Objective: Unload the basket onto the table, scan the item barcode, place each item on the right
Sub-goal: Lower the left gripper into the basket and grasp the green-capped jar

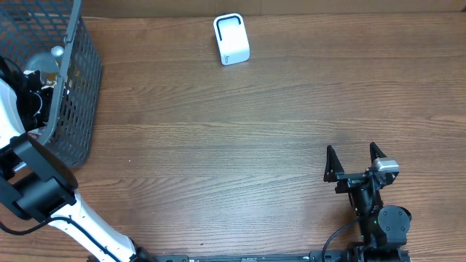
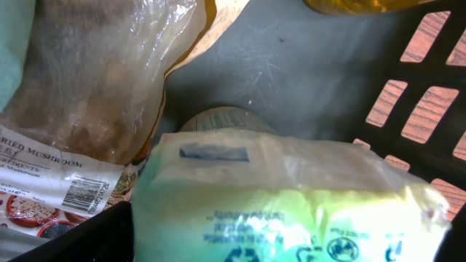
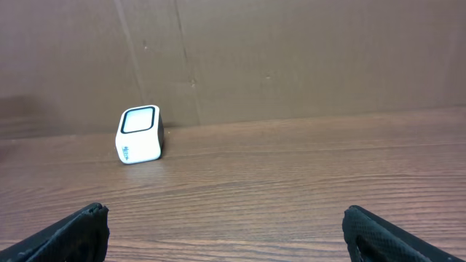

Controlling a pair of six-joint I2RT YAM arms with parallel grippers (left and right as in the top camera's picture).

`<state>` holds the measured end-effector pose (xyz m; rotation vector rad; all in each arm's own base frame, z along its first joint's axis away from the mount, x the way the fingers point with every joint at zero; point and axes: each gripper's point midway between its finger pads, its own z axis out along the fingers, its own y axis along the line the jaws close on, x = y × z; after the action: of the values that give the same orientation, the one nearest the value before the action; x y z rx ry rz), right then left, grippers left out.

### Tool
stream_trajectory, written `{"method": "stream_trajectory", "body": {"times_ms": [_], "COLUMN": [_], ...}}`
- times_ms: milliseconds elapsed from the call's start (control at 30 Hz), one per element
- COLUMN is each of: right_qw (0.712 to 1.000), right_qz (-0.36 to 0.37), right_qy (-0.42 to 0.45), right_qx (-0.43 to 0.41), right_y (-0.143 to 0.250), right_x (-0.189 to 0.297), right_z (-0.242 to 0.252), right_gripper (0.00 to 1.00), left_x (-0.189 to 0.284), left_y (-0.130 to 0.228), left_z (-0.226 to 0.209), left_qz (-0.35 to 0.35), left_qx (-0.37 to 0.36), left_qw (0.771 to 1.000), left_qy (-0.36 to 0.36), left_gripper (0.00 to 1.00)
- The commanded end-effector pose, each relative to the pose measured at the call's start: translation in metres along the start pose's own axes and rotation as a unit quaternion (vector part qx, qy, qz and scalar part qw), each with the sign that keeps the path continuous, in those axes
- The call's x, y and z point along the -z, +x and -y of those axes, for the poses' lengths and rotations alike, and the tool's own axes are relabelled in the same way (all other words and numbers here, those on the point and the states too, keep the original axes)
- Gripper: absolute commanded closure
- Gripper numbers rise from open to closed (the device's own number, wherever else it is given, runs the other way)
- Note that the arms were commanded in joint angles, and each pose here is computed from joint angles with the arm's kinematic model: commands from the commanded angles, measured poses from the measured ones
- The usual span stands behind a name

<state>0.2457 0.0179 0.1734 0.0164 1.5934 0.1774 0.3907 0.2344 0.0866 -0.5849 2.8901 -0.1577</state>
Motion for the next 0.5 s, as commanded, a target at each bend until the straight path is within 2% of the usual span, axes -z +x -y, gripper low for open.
{"method": "stream_trajectory", "body": {"times_ms": [0, 100, 300, 467], "right_qw": [1.0, 1.0, 1.0, 1.0], "right_qz": [0.001, 0.001, 0.001, 0.001], "right_qy": [-0.006, -0.005, -0.005, -0.005], "right_qx": [0.0, 0.0, 0.0, 0.0], "right_y": [0.002, 0.002, 0.002, 0.002], "right_x": [0.0, 0.0, 0.0, 0.0], "right_z": [-0.002, -0.002, -0.002, -0.002], "right_gripper": [0.0, 0.0, 0.0, 0.0], "left_x": [-0.01, -0.017, -0.012, 0.011], "left_y": [0.004, 0.008, 0.003, -0.01], "left_z": [-0.005, -0.006, -0.014, -0.013], "left_qz": [-0.009, -0.013, -0.007, 0.013], "left_qx": [0.0, 0.001, 0.0, 0.005], "left_qw": [1.0, 1.0, 1.0, 1.0], "left_qy": [0.002, 0.002, -0.022, -0.026], "left_gripper": [0.13, 0.13, 0.33, 0.4]}}
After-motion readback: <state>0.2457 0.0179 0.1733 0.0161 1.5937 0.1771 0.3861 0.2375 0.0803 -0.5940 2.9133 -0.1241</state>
